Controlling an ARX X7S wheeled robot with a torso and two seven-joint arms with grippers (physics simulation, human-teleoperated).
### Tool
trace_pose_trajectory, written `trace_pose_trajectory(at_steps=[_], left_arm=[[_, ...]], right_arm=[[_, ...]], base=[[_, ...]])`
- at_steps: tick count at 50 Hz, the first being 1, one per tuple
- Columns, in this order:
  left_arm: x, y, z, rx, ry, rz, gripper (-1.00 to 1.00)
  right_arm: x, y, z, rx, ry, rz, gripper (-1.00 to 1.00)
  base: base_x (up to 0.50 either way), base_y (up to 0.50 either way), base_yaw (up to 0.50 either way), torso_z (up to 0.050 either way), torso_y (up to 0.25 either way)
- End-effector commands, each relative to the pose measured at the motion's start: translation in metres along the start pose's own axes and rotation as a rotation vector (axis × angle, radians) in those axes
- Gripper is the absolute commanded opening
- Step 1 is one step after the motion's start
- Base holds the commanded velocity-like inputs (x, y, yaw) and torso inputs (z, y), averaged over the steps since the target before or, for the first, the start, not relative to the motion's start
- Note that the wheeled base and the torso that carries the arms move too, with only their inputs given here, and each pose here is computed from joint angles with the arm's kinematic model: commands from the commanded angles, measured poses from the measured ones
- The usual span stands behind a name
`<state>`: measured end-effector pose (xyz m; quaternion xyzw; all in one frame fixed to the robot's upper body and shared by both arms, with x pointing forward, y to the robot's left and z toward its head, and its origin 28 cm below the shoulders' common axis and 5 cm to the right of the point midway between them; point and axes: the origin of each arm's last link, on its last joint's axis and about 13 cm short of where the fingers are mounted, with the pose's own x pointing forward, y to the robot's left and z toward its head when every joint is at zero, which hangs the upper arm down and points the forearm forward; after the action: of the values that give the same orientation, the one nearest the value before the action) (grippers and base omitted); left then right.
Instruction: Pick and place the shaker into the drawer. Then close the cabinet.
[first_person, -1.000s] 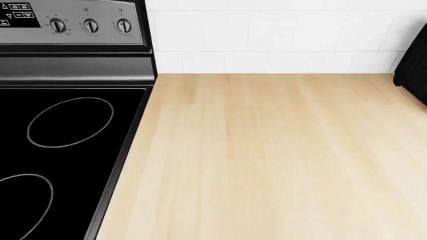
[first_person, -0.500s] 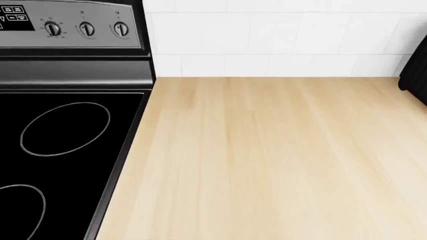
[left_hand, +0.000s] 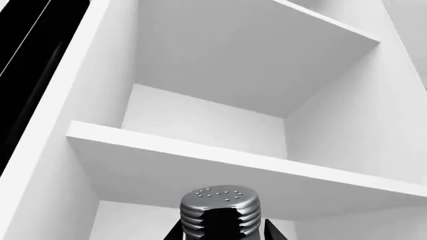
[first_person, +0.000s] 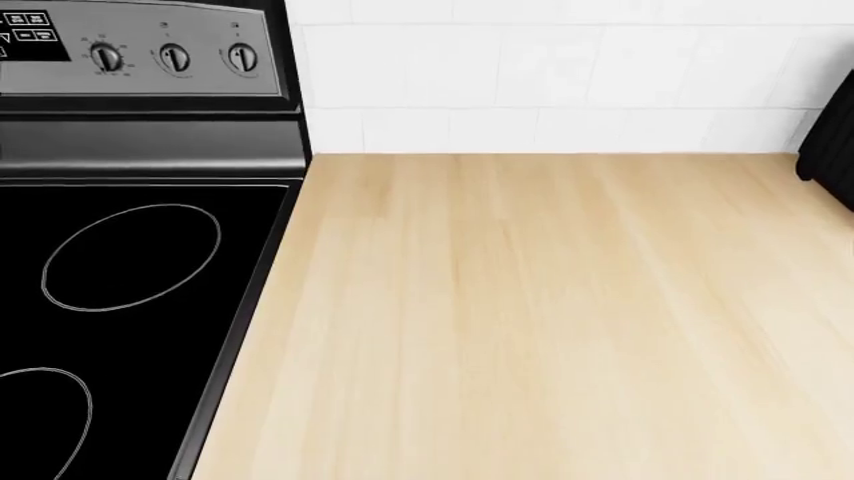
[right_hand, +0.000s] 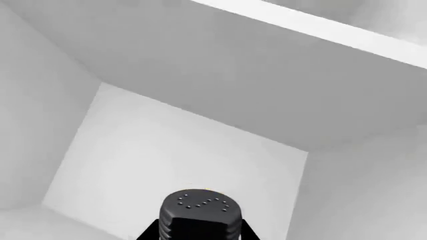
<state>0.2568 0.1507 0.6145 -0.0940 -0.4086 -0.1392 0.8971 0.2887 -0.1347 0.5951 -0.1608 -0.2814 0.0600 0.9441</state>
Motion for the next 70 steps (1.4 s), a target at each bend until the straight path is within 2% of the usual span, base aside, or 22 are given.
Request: trace_pose_trajectory(at_steps=[1, 37, 41, 44, 50, 56, 59, 64, 70], left_arm=[[-0.004, -0.006, 0.014, -0.052, -0.038, -0.029, -1.0], [-0.001, -0.007, 0.001, -0.039, 0.006, -0.045, -1.0], [0.0, -0.006, -0.008, -0.057, 0.063, -0.052, -1.0], [0.001, -0.006, -0.025, -0.064, 0.134, -0.055, -1.0], [-0.056, 0.006, -0.089, -0.076, 0.286, -0.036, -1.0], [-0.111, 0.018, -0.137, -0.078, 0.402, 0.012, -1.0], [-0.135, 0.022, -0.155, -0.031, 0.429, 0.04, -1.0], [-0.162, 0.025, -0.173, -0.009, 0.459, 0.083, -1.0], [-0.181, 0.027, -0.182, -0.014, 0.503, 0.092, -1.0]], right_arm=[[-0.013, 0.006, 0.045, -0.117, -0.225, 0.015, -1.0], [-0.006, 0.012, 0.034, -0.077, -0.16, 0.071, -1.0], [-0.004, 0.014, 0.03, -0.066, -0.137, 0.096, -1.0], [-0.001, 0.019, 0.016, -0.049, -0.104, 0.119, -1.0], [-0.034, 0.046, -0.045, 0.024, -0.008, 0.156, -1.0], [-0.067, 0.064, -0.097, 0.027, 0.095, 0.112, -1.0], [-0.08, 0.07, -0.116, 0.041, 0.138, 0.08, -1.0], [-0.094, 0.077, -0.135, 0.064, 0.191, 0.06, -1.0], [-0.106, 0.08, -0.149, 0.077, 0.225, 0.044, -1.0]], base=[[-0.5, 0.0, 0.0, 0.0, 0.014], [-0.5, 0.0, 0.0, 0.0, 0.0], [-0.06, 0.0, 0.0, 0.003, 0.0], [0.0, 0.0, 0.0, 0.0, 0.0], [0.0, 0.0, 0.0, 0.0, 0.0], [0.0, 0.0, 0.0, 0.0, 0.0], [0.0, 0.0, 0.0, 0.0, 0.0], [0.0, 0.0, 0.0, 0.0, 0.0], [0.0, 0.0, 0.0, 0.0, 0.0]])
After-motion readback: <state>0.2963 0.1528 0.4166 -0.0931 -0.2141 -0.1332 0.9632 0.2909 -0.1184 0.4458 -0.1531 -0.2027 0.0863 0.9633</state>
